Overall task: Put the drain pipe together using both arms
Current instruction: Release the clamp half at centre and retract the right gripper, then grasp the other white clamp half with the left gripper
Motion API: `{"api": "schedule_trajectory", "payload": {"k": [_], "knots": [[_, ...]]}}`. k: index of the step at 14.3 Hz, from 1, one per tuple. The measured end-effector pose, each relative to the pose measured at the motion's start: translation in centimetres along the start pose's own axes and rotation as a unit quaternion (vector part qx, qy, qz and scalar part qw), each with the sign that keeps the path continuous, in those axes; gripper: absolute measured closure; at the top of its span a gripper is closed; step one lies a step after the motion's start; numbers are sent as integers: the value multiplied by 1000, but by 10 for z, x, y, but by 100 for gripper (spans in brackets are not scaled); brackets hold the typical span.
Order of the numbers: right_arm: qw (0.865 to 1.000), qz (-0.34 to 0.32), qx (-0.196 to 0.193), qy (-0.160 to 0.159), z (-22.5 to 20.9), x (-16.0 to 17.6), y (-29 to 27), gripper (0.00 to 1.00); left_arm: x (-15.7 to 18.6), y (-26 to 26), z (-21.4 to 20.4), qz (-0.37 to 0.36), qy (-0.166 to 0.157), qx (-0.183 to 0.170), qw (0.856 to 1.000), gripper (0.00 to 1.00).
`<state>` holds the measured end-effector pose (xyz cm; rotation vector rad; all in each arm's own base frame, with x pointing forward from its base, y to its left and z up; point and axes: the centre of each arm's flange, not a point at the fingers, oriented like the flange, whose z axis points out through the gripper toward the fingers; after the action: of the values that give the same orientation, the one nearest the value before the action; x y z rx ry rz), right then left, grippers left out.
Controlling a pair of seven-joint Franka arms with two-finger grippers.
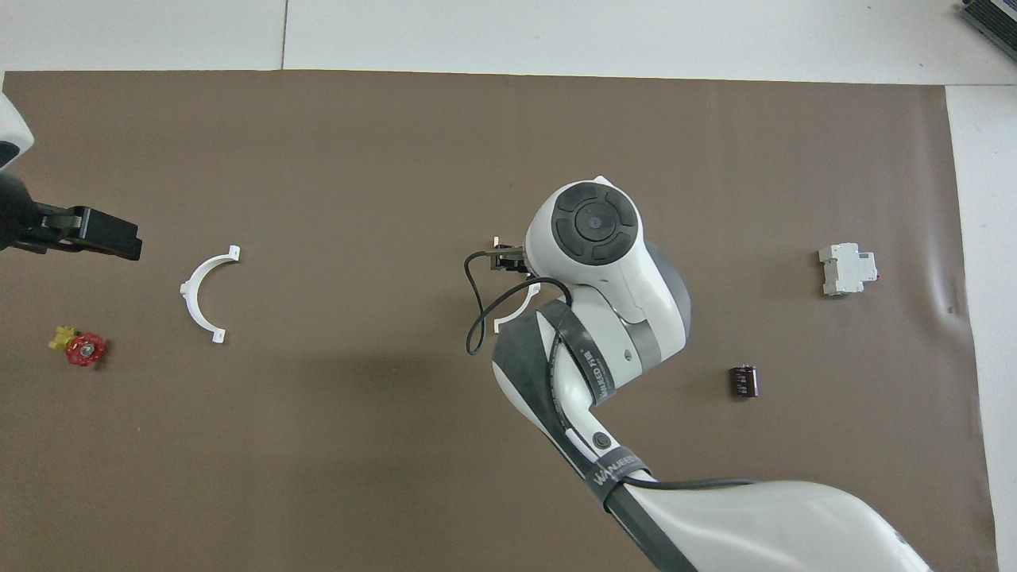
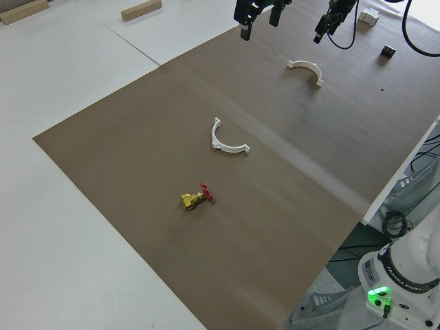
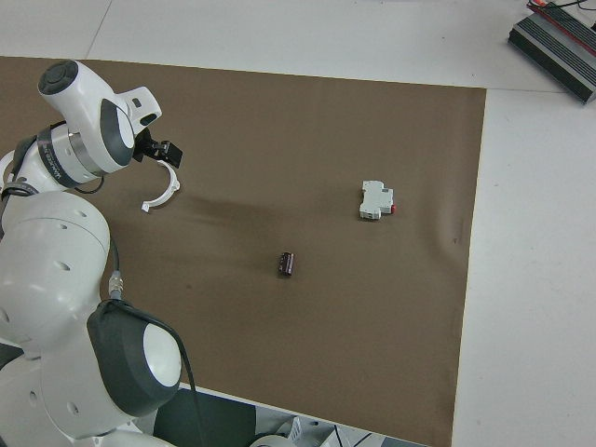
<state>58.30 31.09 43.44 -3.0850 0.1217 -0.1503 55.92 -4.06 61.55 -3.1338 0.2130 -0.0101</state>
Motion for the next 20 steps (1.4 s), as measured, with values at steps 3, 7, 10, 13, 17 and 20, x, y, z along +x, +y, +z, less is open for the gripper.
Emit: {"api": "schedule_trajectory", "payload": {"k": [3,7,10,13,17,20], "knots": [[1000,29,4,6,-73,17,71,0,-8,-5,31,-11,23,2,1000,0],[999,36,-8,-16,-124,35,202,0,-27,-24,68,-74,41,2,996,0],[998,47,-14,-49,-147,30,270,0,-27,-32,106,-87,38,2,995,0],[997,44,-11,-59,-182,18,312,0,-32,-45,160,-111,22,1,994,0],[998,40,-8,-53,-202,11,331,0,-32,-51,219,-176,39,0,984,0],[997,2,-43,-58,-201,10,325,0,-46,-61,249,-208,41,-1,977,0]]}}
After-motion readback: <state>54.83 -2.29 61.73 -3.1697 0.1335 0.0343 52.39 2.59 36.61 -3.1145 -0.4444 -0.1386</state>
